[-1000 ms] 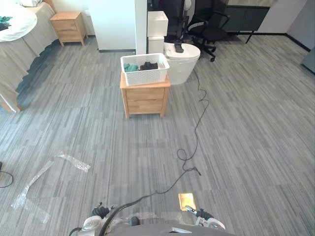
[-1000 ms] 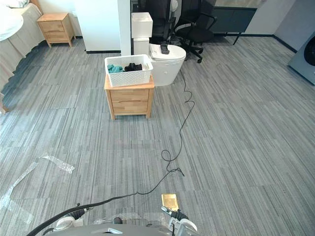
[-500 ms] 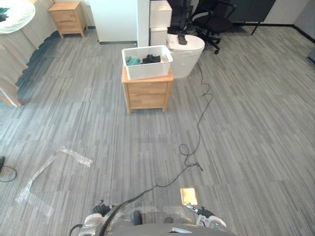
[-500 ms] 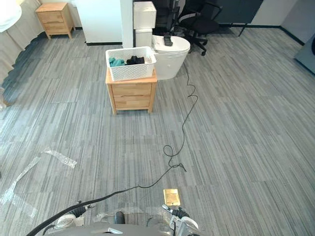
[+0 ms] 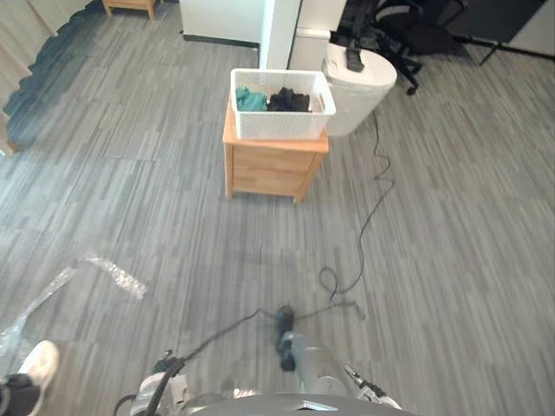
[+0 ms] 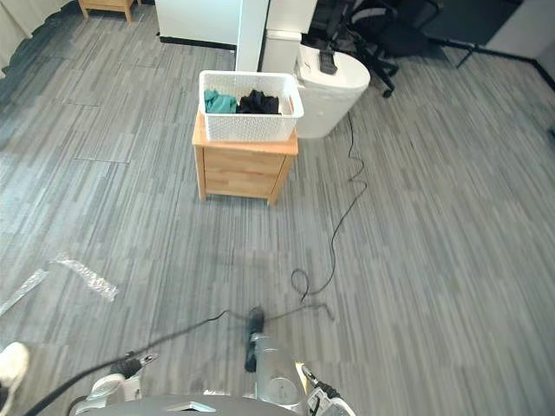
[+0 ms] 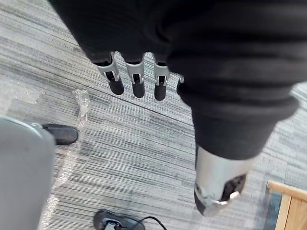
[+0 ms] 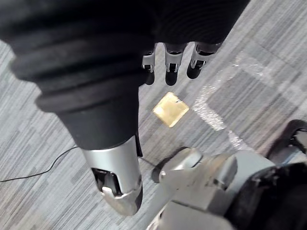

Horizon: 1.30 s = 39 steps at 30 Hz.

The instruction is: Pick up the laundry basket with both hands and put the clothes into the washing machine.

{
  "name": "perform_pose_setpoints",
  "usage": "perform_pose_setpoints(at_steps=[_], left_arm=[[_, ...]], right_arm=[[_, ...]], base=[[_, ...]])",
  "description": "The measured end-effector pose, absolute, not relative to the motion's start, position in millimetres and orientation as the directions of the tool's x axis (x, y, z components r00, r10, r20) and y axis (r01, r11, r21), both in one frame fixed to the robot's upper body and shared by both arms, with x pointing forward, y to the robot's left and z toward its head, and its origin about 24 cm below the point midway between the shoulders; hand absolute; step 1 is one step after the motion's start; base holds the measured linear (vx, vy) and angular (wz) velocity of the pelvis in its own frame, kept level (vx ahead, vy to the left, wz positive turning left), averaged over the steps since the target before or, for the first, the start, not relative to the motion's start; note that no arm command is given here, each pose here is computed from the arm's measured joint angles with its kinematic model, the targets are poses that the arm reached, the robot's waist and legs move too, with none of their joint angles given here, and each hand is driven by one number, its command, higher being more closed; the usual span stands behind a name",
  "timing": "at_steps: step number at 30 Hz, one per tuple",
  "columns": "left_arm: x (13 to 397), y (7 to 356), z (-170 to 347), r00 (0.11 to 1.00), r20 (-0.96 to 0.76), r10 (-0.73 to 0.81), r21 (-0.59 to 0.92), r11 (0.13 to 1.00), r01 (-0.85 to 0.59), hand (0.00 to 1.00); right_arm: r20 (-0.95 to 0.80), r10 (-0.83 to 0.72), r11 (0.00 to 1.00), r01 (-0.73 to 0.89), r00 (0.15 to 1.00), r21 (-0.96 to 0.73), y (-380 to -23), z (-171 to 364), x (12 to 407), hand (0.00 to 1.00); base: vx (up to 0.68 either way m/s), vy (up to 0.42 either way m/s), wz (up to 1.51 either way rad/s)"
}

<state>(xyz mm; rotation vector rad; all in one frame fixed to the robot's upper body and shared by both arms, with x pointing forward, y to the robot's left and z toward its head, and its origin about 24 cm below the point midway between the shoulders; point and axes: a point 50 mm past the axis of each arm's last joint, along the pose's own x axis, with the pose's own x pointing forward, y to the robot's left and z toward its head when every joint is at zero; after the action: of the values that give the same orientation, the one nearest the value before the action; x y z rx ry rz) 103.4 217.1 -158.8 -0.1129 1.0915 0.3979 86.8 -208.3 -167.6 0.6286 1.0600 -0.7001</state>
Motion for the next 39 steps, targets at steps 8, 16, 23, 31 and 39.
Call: perform_pose_setpoints(at_steps=[8,16,23,31,39], left_arm=[[140,203,-143,0.554,-0.8,0.23,0.027,0.936,-0.35,0.0],[144,182,-141,0.604,-0.781,0.155,0.003,0.97,-0.244,0.0],[147,187,-135,0.643,-0.756,0.123,0.014,0.985,-0.171,0.0],[150,212,-103,0.747,-0.621,0.237,-0.021,0.948,-0.319,0.0],[162,227,-54,0.843,-0.409,0.35,-0.113,0.897,-0.427,0.0]], right_arm=[[-0.778,-0.163,0.819,0.523,0.607,0.237,-190,-134,182,0.0],[-0.807,-0.165,0.857,0.487,0.567,0.167,-197,-143,158,0.0],[-0.871,-0.185,0.809,0.573,0.456,0.128,-201,-159,110,0.0],[-0.656,-0.181,0.892,0.403,0.733,0.205,-192,-112,171,0.0],[-0.182,-0.311,0.94,0.33,0.933,0.084,-245,-4,224,0.0]], base=[[0.68,-0.226,-0.51],[0.54,0.216,-0.7],[0.47,0.257,0.07],[0.24,-0.12,0.12],[0.18,-0.264,0.24]])
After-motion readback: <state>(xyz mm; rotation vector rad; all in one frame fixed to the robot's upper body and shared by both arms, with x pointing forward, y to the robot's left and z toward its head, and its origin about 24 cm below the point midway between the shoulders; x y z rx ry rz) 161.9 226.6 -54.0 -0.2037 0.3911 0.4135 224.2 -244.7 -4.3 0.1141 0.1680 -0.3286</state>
